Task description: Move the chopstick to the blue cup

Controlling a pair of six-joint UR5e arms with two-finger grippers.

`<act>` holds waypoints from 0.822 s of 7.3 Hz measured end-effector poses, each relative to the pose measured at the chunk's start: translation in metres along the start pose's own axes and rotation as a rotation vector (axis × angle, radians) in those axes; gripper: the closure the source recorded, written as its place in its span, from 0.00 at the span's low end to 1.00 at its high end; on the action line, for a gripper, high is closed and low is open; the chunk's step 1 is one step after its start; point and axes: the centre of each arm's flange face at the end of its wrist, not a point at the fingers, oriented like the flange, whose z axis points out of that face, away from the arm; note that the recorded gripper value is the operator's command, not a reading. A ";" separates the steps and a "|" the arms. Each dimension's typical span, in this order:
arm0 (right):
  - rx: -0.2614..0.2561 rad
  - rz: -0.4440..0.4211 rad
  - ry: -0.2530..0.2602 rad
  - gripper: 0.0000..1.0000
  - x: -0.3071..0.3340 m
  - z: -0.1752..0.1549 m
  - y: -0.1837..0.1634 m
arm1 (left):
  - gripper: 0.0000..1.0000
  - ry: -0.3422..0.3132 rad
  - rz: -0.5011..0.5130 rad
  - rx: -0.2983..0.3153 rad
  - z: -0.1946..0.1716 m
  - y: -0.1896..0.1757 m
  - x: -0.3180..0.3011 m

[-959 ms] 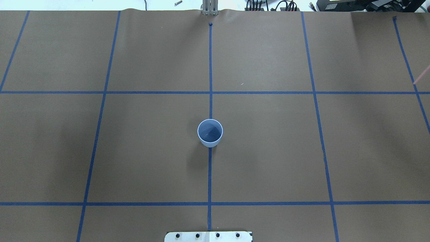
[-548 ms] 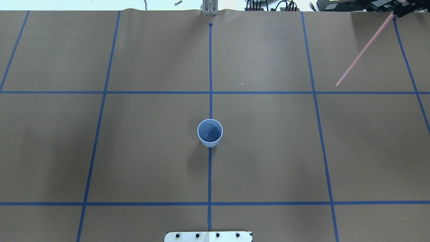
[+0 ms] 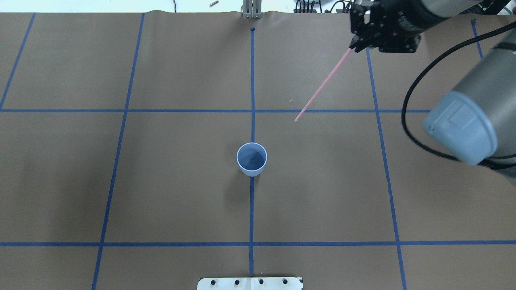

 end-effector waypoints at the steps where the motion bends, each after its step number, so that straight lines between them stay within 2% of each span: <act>1: 0.032 0.007 0.043 1.00 -0.027 0.023 0.041 | 0.01 0.000 -0.001 -0.001 0.000 0.000 0.000; 2: 0.064 0.007 0.083 1.00 -0.046 0.043 0.073 | 0.01 0.000 -0.001 -0.002 0.001 0.000 0.000; 4: 0.114 -0.012 0.139 1.00 -0.064 0.081 0.115 | 0.01 0.000 -0.003 -0.004 0.002 0.002 -0.001; 6: 0.132 -0.054 0.183 1.00 -0.063 0.112 0.150 | 0.01 0.001 -0.007 -0.008 0.004 0.002 -0.002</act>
